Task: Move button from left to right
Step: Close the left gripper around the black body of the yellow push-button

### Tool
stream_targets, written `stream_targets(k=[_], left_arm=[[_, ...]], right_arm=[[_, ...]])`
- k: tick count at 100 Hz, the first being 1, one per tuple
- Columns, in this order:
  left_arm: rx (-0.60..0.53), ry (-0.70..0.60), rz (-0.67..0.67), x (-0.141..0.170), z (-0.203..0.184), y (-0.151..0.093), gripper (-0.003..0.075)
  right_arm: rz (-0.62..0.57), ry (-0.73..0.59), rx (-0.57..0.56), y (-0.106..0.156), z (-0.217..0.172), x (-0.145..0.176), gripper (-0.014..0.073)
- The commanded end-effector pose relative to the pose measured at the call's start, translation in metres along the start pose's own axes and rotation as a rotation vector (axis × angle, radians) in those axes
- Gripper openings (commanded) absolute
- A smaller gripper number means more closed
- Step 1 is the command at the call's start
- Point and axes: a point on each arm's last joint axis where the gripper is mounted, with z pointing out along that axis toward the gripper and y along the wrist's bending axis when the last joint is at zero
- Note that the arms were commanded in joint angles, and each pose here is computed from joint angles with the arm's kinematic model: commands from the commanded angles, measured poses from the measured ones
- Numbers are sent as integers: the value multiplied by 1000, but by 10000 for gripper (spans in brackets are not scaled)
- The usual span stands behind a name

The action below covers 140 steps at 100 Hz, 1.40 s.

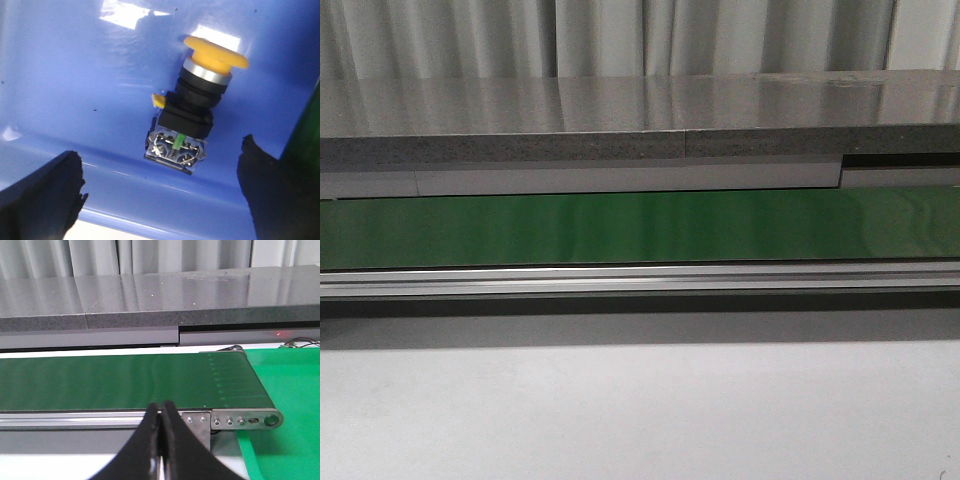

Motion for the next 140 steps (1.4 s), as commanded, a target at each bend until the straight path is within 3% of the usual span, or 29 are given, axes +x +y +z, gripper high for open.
stream_targets(k=[1,52,67,85,103,140], left_arm=[[6,-65,-8,-6,-16,1,608],[20,-23,-10,-16,14,-1,585],[20,-36,-9,-18,16,-1,455],[19,-39,-10,-18,16,-1,188],[18,-39,-8,-18,16,-1,-19],[11,-6,-6,-22,2,1,-20]], right_arm=[[-22,-84,2,0,0,-12,-66],[-22,-84,2,0,0,-12,-66],[-22,-84,2,0,0,-12,-66],[-22,-84,2,0,0,-12,-66],[-22,-84,2,0,0,-12,-66],[-22,-84,2,0,0,-12,-66]])
